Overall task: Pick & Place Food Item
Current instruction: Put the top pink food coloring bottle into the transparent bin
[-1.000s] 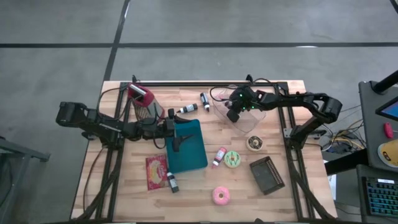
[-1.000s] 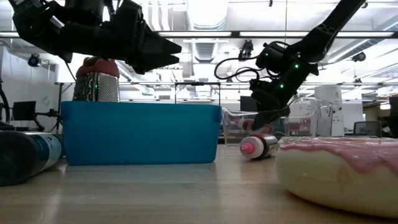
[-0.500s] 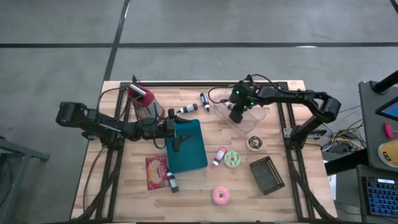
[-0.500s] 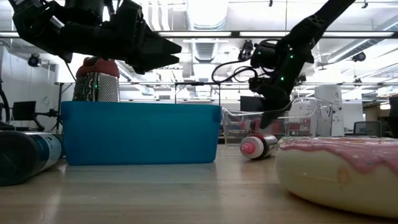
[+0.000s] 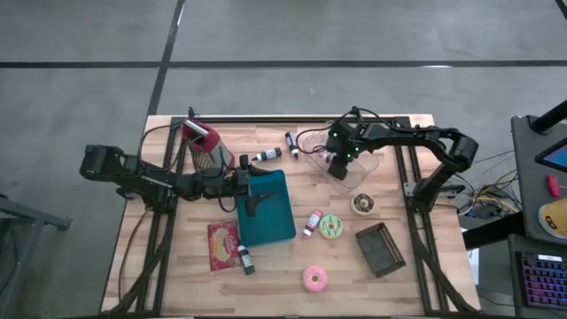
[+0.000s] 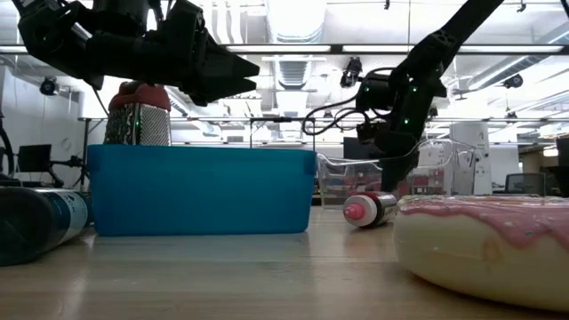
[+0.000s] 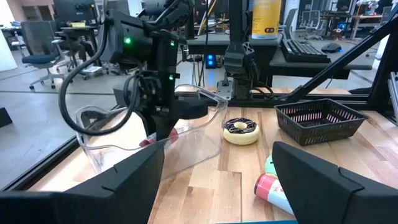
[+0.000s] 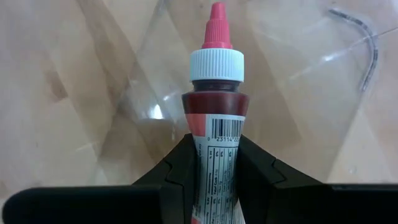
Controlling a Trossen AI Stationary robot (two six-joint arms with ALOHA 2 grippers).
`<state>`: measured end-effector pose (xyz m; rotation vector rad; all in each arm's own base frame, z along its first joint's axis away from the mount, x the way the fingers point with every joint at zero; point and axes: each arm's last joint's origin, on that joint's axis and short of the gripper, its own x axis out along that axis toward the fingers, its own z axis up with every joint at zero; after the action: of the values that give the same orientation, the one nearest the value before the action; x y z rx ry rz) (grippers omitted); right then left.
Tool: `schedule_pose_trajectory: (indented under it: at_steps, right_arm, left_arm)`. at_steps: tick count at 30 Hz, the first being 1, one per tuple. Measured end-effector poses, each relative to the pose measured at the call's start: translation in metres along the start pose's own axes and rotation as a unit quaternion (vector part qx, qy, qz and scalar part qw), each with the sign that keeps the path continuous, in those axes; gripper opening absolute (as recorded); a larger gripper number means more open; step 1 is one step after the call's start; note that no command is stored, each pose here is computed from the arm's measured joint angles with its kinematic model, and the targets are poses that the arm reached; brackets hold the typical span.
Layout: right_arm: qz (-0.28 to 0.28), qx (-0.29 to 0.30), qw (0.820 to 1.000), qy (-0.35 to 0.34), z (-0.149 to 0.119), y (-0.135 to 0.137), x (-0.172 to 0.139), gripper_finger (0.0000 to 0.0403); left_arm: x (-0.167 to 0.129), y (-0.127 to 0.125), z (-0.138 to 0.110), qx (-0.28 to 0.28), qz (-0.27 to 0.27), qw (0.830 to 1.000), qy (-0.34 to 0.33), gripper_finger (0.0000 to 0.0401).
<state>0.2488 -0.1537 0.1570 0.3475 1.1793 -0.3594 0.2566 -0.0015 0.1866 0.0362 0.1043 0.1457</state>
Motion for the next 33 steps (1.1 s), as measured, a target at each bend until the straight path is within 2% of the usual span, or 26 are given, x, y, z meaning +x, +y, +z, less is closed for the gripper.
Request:
schedule_pose_trajectory:
  at_steps: [6,17,33]
  right_arm:
    - [-0.005,-0.001,1.0,0.005,0.003,-0.001,0.003,0.0082]
    - [0.007,-0.009,1.0,-0.008,0.009,0.0,0.0,0.0138]
    - [0.0,-0.009,1.0,-0.013,0.012,0.0,-0.003,0.0187]
  left_arm:
    - [0.0,0.0,0.0,0.0,0.0,1.0,0.0,0.0305]
    - [0.0,0.0,0.0,-0.002,0.0,1.0,0.001,0.0305]
    - [0.0,0.0,0.0,-0.002,-0.002,1.0,0.001,0.0305]
